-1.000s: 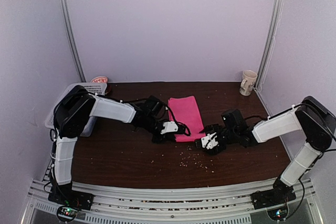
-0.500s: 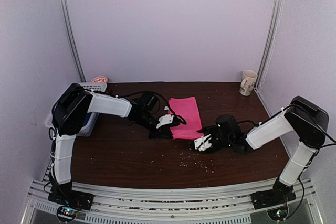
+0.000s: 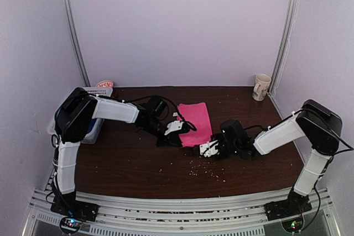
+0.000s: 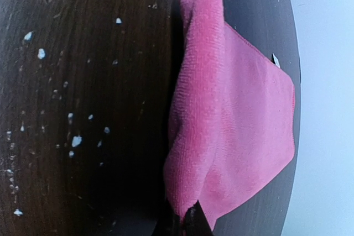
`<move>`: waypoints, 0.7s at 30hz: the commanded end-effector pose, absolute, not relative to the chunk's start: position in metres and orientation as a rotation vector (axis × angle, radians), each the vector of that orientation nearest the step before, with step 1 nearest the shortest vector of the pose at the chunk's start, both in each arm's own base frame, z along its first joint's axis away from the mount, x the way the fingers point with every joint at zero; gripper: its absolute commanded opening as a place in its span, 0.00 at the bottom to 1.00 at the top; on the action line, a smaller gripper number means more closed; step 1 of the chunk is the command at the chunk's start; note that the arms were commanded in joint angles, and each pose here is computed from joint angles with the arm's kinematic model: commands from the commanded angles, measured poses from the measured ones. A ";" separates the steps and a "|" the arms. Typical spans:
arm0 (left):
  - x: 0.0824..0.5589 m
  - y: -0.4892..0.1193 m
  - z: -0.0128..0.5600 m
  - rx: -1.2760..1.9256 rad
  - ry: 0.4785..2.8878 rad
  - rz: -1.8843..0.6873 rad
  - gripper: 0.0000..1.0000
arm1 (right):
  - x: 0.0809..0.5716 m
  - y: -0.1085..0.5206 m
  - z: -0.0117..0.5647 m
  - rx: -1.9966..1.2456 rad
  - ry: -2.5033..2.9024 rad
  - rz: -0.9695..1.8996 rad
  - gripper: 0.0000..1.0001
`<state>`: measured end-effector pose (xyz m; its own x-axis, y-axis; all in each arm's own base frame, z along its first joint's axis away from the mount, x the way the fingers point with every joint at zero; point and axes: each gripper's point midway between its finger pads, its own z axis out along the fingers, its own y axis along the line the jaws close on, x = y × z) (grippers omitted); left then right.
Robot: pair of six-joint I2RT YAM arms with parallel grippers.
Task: Roll the towels
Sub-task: Roll the towel at the center of the board.
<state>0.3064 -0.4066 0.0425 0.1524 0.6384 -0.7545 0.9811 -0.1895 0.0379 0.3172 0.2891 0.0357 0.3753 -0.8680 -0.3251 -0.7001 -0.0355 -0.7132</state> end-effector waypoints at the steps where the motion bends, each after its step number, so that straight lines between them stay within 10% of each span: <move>1: 0.305 -0.403 0.059 1.881 1.531 -0.841 0.00 | 0.309 0.295 0.038 -1.829 1.445 -0.144 0.00; 7: 0.293 -0.390 0.074 1.810 1.535 -0.814 0.44 | 0.283 0.294 0.046 -1.919 1.504 0.047 0.00; 13: 0.277 -0.385 0.111 1.716 1.451 -0.695 0.68 | 0.260 0.288 0.046 -1.990 1.620 0.185 0.00; 21: 0.268 -0.390 0.091 1.692 1.462 -0.565 0.75 | 0.254 0.283 0.037 -1.994 1.813 0.342 0.00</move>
